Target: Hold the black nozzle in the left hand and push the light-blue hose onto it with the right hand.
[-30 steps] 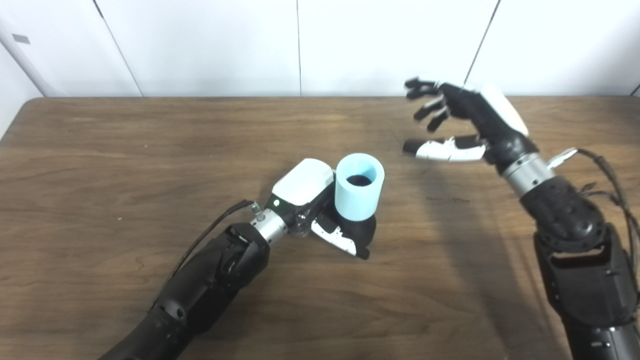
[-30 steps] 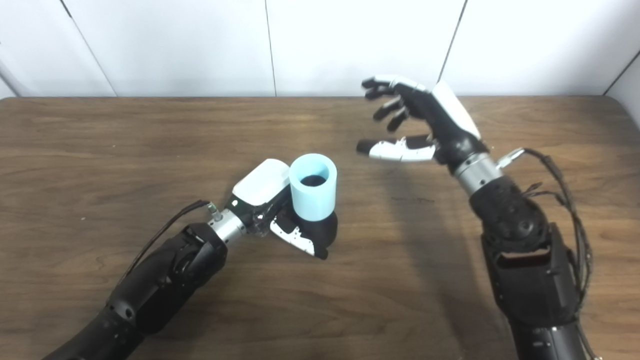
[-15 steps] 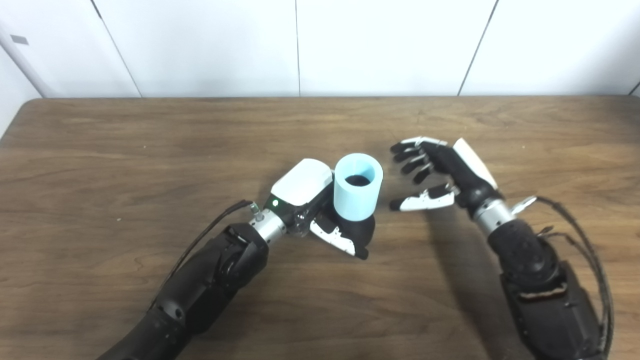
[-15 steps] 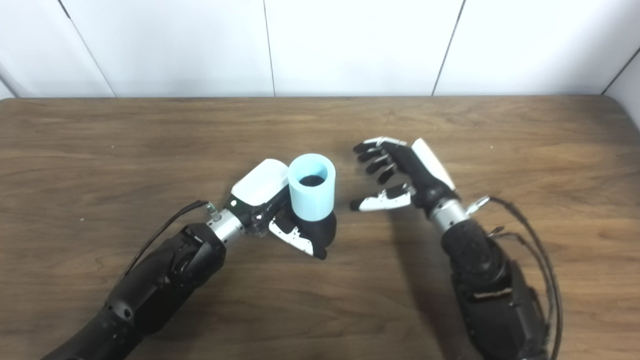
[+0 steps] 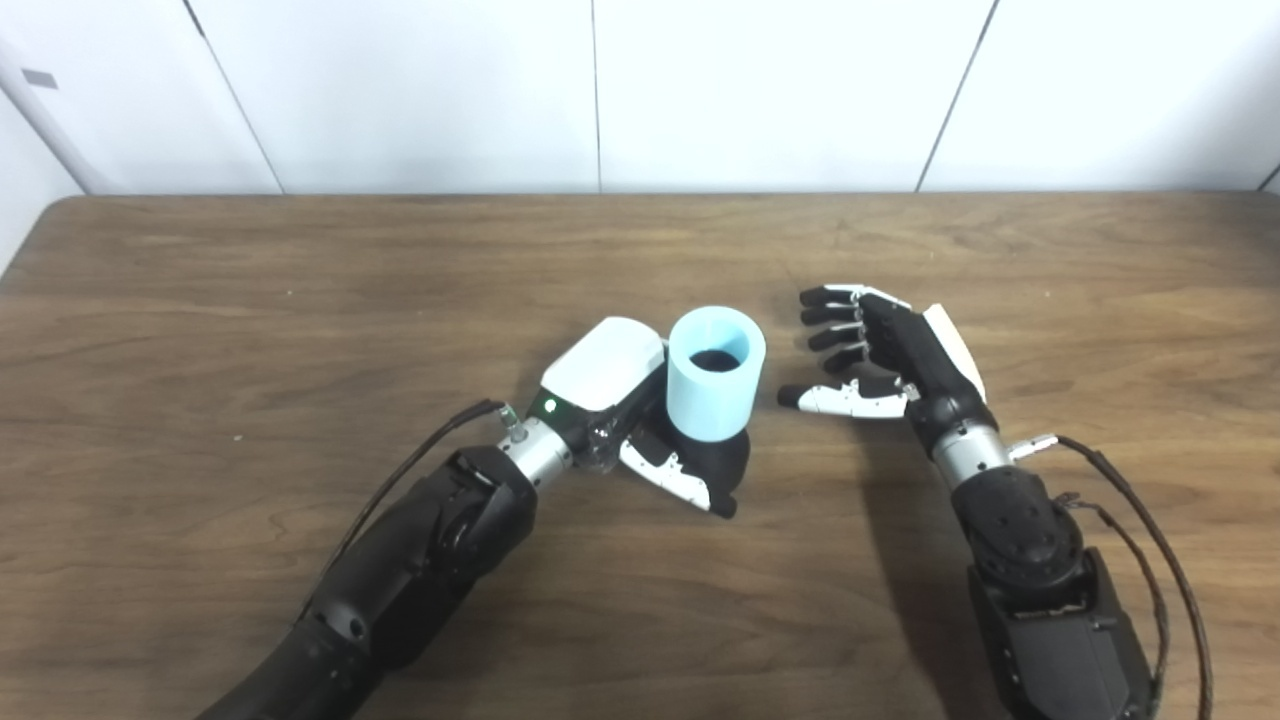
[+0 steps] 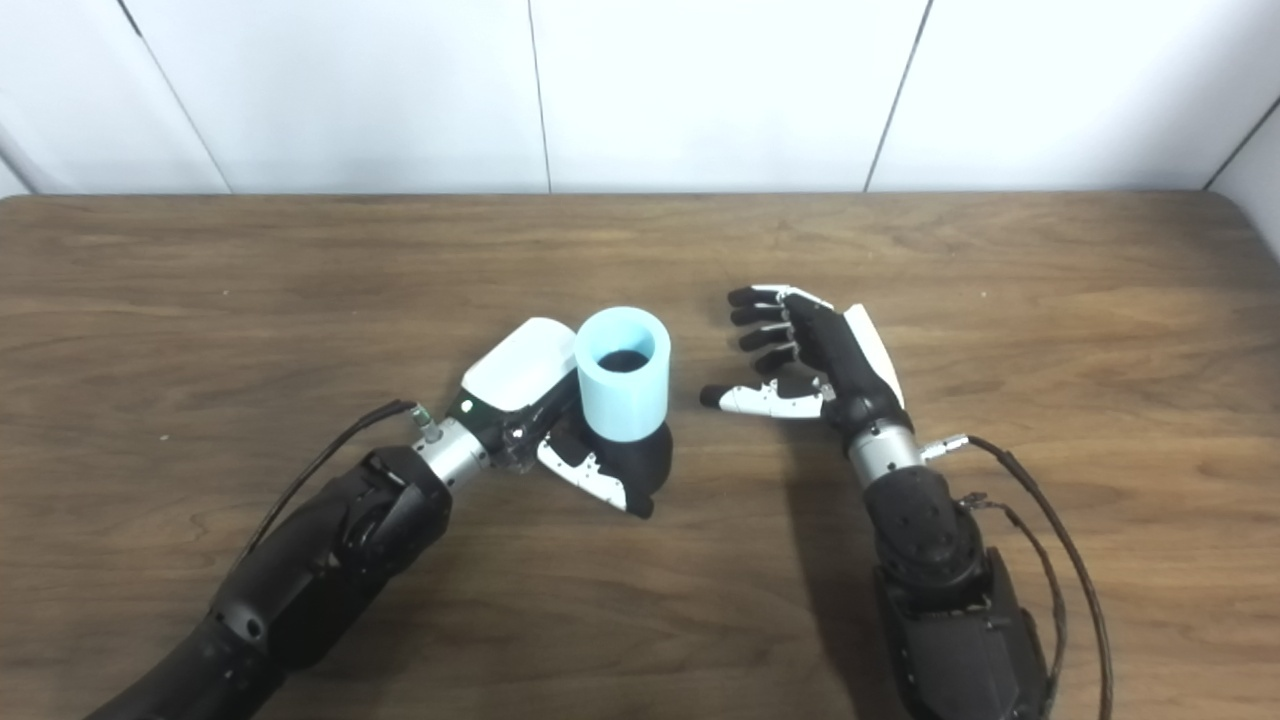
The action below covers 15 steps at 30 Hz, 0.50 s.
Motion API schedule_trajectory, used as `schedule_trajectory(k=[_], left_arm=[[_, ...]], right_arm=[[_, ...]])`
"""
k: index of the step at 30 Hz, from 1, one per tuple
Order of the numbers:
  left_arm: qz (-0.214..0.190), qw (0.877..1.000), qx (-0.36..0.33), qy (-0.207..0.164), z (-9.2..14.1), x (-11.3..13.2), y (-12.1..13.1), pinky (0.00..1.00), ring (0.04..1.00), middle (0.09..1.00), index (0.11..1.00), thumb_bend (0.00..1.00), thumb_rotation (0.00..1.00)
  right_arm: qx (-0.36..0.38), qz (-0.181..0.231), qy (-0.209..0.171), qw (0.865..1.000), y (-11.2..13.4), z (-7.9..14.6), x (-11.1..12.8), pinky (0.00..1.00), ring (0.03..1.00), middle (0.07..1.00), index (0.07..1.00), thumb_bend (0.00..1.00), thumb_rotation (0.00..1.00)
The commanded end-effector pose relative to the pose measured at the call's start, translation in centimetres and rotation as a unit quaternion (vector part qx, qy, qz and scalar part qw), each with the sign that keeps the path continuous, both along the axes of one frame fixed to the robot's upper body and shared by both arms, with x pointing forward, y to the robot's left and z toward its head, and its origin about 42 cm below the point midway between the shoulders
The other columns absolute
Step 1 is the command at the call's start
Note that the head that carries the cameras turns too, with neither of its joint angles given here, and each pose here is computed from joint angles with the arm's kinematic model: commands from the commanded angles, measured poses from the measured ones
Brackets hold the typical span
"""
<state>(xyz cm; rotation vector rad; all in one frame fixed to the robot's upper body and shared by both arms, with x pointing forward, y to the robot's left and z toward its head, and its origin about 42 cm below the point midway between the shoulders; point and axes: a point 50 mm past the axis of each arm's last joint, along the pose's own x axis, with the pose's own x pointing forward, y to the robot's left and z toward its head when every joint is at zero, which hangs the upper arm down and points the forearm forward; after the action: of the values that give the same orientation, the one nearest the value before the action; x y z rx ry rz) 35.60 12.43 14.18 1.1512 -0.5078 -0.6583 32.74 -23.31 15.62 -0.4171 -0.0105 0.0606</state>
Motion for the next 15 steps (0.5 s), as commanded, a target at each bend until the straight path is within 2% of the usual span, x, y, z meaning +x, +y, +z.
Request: schedule_trajectory(k=[1, 3, 4, 8, 10, 15], left_arm=[[0.035, 0.993, 0.086, 0.071, -3.5, -1.3, 2.9, 0.49, 0.605, 0.601, 0.606, 0.73, 0.14], [0.040, 0.992, 0.096, 0.078, -3.1, -1.2, 3.0, 0.55, 0.672, 0.692, 0.685, 0.83, 0.22], [0.043, 0.991, 0.100, 0.081, -2.9, -1.2, 3.1, 0.62, 0.731, 0.759, 0.746, 0.86, 0.26], [0.060, 0.988, 0.112, 0.090, -2.4, -1.3, 3.4, 0.85, 0.908, 0.920, 0.898, 0.94, 0.30], [0.067, 0.987, 0.116, 0.090, -2.4, -1.3, 3.6, 0.90, 0.962, 0.960, 0.938, 0.96, 0.30], [0.076, 0.987, 0.115, 0.087, -2.4, -1.4, 3.8, 0.92, 0.995, 0.975, 0.960, 0.98, 0.28]], right_arm=[[-0.004, -0.020, -0.022, 1.000, -0.7, 0.5, 0.1, 0.54, 0.647, 0.709, 0.707, 0.60, 0.00], [-0.004, -0.022, -0.024, 0.999, -0.7, 0.4, 0.1, 0.54, 0.648, 0.710, 0.709, 0.60, 0.00], [-0.003, -0.022, -0.025, 0.999, -0.7, 0.4, 0.0, 0.54, 0.645, 0.711, 0.708, 0.60, 0.00], [-0.002, -0.022, -0.029, 0.999, -0.7, 0.5, -0.1, 0.54, 0.632, 0.706, 0.703, 0.61, 0.00], [-0.001, -0.021, -0.031, 0.999, -0.7, 0.5, -0.1, 0.54, 0.629, 0.705, 0.700, 0.61, 0.00], [0.002, -0.018, -0.034, 0.999, -0.7, 0.5, -0.1, 0.52, 0.615, 0.695, 0.698, 0.62, 0.00]])
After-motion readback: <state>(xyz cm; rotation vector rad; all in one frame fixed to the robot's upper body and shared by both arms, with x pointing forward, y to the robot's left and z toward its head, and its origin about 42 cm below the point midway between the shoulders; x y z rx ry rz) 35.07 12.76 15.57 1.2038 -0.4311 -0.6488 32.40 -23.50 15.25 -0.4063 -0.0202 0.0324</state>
